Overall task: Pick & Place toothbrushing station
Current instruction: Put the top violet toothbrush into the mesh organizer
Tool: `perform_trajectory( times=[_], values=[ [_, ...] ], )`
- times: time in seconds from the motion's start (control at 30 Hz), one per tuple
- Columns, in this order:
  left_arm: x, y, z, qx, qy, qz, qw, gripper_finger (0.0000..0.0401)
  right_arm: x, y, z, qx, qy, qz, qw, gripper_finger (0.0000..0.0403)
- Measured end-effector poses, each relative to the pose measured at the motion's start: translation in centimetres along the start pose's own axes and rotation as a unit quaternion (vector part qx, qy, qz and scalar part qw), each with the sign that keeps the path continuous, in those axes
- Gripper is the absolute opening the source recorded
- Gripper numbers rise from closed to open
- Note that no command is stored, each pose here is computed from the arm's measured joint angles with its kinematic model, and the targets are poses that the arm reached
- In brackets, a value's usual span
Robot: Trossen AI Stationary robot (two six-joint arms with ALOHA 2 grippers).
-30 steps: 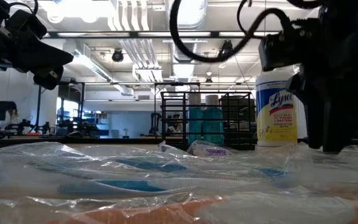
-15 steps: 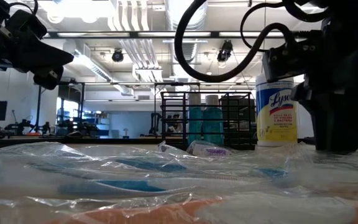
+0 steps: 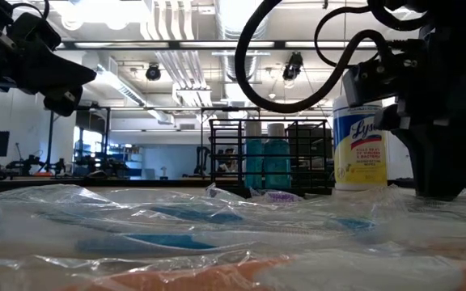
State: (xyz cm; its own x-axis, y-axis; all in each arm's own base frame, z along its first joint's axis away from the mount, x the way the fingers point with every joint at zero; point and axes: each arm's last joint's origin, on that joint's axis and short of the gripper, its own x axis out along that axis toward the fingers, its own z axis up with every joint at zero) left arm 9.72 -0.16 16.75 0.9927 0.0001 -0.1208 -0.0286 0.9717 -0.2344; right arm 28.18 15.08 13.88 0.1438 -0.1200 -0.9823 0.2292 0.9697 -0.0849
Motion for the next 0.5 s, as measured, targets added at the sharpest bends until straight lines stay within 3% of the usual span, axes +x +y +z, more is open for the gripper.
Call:
perform_trajectory(
  times=[0.27, 0.5],
  values=[
    [0.0, 0.0, 0.0, -0.001, -0.005, -0.001, 1.000, 0.0023, -2.6, -0.7, 0.0, 0.021, -0.035, 0.015, 0.999, 0.0024],
    [-0.1, -0.1, 0.6, -0.021, -0.022, -0.006, 1.000, 0.0023, -7.0, -1.6, -0.4, 0.031, -0.115, 0.043, 0.992, 0.0024]
  ],
)
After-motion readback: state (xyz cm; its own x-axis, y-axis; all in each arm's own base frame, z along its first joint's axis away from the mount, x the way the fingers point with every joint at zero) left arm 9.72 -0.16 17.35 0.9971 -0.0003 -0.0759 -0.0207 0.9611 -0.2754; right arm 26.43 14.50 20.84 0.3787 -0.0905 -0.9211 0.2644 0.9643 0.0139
